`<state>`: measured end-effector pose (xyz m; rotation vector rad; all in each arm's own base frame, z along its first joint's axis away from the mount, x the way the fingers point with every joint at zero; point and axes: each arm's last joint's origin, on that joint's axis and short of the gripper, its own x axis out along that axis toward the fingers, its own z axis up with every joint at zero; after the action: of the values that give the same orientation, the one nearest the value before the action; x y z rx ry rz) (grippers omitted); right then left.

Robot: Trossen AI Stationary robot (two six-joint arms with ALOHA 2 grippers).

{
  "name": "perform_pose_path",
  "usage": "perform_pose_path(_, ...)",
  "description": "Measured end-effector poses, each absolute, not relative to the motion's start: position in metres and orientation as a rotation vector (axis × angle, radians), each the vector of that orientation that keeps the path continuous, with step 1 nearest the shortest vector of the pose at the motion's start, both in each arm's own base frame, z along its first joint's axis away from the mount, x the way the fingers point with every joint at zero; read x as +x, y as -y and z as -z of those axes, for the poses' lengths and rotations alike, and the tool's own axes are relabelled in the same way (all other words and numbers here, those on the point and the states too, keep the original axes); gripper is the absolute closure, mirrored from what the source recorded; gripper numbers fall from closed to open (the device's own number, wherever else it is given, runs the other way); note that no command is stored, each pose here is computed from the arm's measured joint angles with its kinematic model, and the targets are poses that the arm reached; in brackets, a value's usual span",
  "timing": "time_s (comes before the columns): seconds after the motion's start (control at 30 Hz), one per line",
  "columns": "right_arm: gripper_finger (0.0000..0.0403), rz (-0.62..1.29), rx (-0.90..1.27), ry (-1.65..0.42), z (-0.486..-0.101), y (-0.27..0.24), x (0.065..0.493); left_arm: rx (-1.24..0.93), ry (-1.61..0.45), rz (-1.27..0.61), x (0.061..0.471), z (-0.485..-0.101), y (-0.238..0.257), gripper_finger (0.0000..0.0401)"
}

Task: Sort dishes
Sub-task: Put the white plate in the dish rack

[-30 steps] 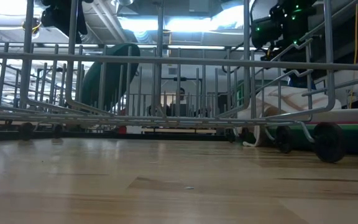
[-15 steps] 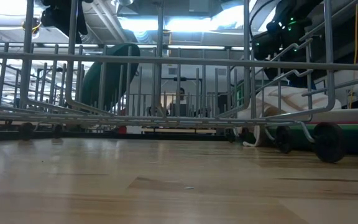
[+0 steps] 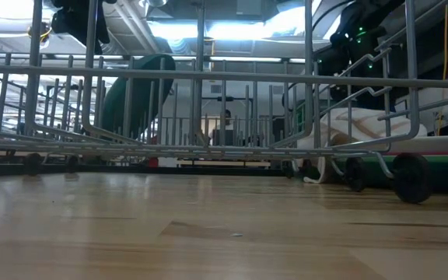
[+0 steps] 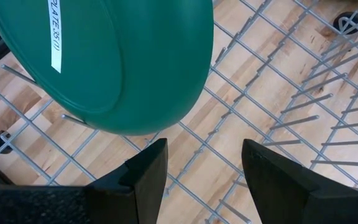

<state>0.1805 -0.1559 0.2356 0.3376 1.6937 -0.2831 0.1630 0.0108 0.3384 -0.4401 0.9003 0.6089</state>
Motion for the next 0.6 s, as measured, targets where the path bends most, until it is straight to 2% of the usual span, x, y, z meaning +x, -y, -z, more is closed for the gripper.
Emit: perform_pose_path(0.6,0.0249,0.204,0.351,-1.771,-0.2279,0.1557,0.1807,-0.440,-0.901,-0.610,0.1631,-0.3382,-0.0108,0.0206)
